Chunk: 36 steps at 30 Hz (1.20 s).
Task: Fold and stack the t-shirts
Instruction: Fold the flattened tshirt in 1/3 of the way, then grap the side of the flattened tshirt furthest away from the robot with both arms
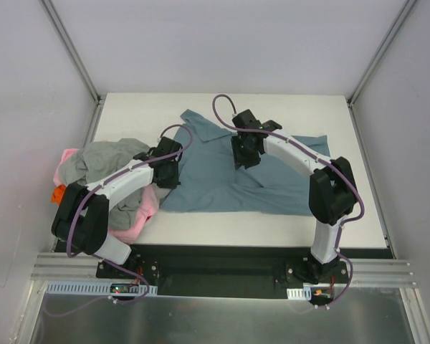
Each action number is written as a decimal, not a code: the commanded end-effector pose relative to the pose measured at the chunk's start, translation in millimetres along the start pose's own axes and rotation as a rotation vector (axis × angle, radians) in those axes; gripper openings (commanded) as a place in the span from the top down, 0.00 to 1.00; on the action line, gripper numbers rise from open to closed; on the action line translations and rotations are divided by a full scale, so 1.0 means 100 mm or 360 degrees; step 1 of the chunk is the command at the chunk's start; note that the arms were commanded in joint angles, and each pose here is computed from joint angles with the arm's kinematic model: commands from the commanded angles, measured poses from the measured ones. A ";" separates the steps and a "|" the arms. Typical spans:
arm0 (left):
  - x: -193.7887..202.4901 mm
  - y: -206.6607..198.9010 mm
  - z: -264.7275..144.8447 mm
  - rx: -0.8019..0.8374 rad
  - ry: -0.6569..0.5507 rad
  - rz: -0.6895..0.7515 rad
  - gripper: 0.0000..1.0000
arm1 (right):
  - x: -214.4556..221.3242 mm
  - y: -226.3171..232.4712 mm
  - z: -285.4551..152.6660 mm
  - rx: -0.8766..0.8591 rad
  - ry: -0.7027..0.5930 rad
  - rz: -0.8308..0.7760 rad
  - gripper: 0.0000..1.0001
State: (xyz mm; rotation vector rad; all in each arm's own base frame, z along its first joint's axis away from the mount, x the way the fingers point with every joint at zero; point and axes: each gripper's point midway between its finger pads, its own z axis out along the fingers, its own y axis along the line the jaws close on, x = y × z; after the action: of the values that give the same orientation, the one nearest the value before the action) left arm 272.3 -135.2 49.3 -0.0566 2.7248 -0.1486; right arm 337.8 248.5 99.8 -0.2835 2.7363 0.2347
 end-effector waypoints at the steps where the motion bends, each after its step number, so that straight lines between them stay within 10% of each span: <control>1: -0.29 -0.06 -0.03 0.0013 -0.0095 0.0105 1.00 | -0.03 -0.04 -0.18 0.0001 -0.0054 0.0004 0.59; 15: -0.22 0.10 0.16 -0.0099 -0.0044 0.0253 0.98 | 0.03 -0.10 -0.12 -0.0019 -0.0018 0.0073 0.59; 21: -0.57 0.02 -0.29 -0.0061 -0.0221 0.0163 0.39 | -0.06 0.20 -0.07 -0.0254 -0.0008 0.0135 0.53; 24: -0.87 -0.16 -0.65 0.0051 -0.0360 0.0083 0.34 | -0.15 0.33 0.11 -0.0308 0.0005 0.0179 0.53; 36: -1.30 -0.75 -0.36 0.0300 -0.0277 -0.0209 0.38 | -0.34 0.19 0.70 -0.0142 0.0033 0.0195 0.54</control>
State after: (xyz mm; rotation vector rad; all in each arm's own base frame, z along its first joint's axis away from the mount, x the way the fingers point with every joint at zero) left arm 374.4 -190.1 174.5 -0.0829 2.4239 -0.3934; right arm 374.1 292.1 50.6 -0.1824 2.7887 0.4080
